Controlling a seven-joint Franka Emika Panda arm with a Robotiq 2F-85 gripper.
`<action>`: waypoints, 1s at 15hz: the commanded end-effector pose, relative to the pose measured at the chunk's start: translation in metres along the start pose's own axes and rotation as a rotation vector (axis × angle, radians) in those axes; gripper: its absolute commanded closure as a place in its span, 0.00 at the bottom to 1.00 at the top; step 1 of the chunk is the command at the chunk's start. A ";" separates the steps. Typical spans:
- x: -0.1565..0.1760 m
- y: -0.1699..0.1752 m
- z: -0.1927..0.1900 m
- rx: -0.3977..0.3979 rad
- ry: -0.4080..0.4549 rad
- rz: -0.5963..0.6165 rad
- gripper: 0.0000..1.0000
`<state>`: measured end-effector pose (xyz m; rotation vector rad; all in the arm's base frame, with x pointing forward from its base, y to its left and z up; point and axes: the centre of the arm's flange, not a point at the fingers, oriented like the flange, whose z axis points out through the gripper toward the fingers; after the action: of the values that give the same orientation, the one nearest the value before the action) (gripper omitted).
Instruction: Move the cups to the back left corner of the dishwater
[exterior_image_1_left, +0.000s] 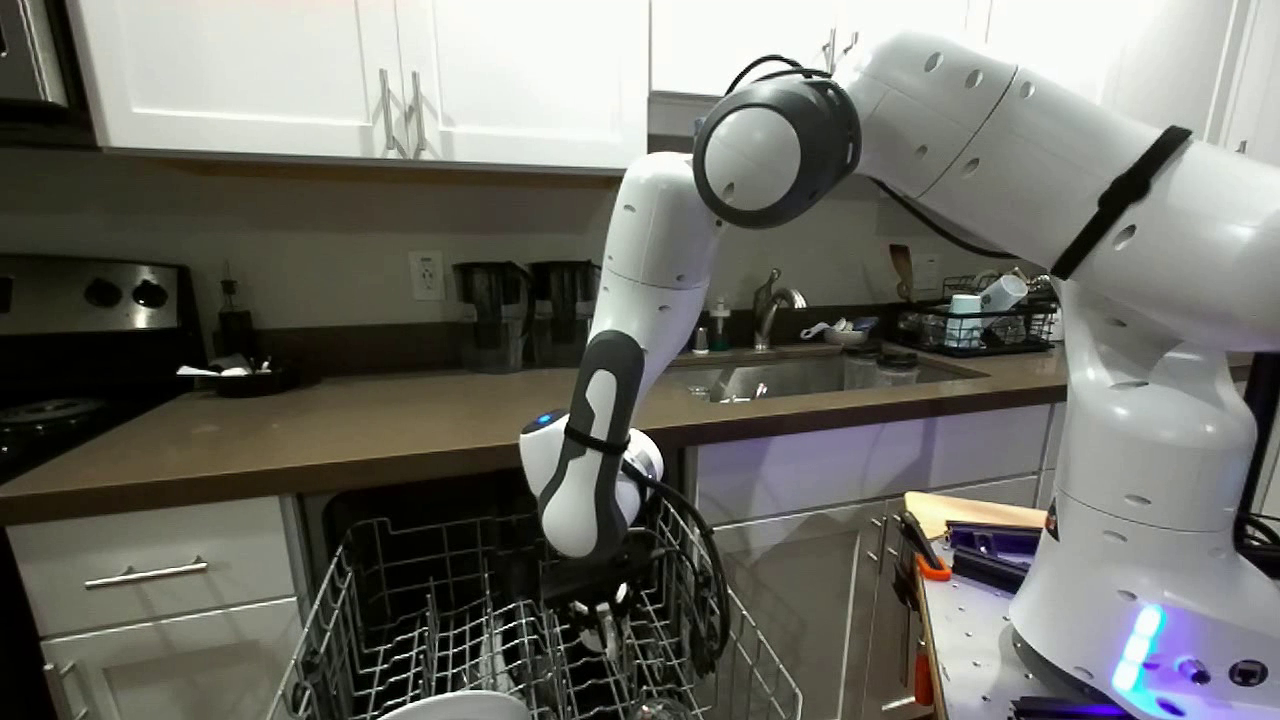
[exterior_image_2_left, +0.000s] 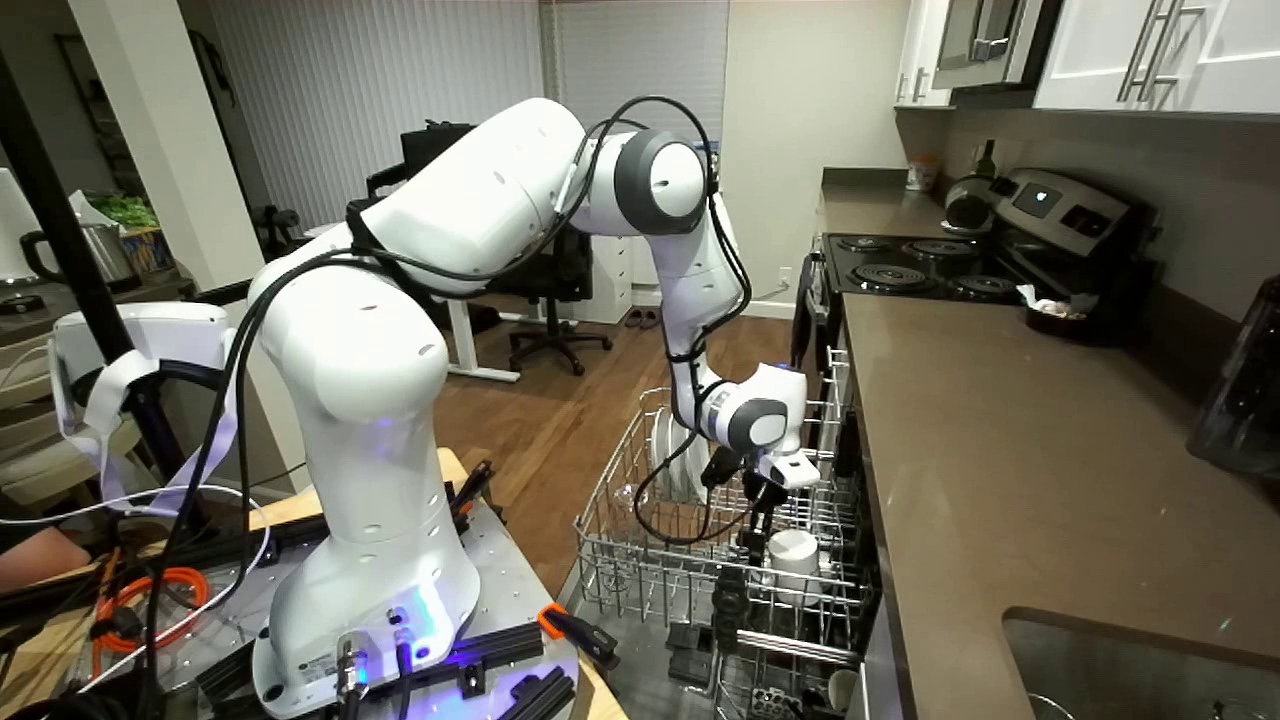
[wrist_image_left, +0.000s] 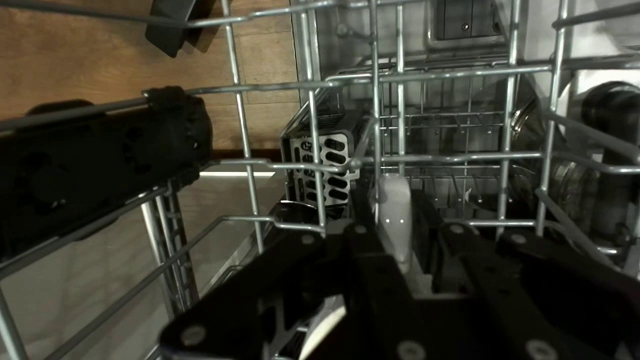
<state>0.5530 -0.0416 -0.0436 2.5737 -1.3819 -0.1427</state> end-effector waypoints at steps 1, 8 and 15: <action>0.010 0.002 0.001 0.001 -0.005 0.012 0.68; 0.014 0.003 -0.002 0.007 -0.001 0.015 0.90; 0.005 0.003 -0.016 -0.008 0.019 0.012 0.90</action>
<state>0.5545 -0.0432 -0.0428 2.5694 -1.3843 -0.1353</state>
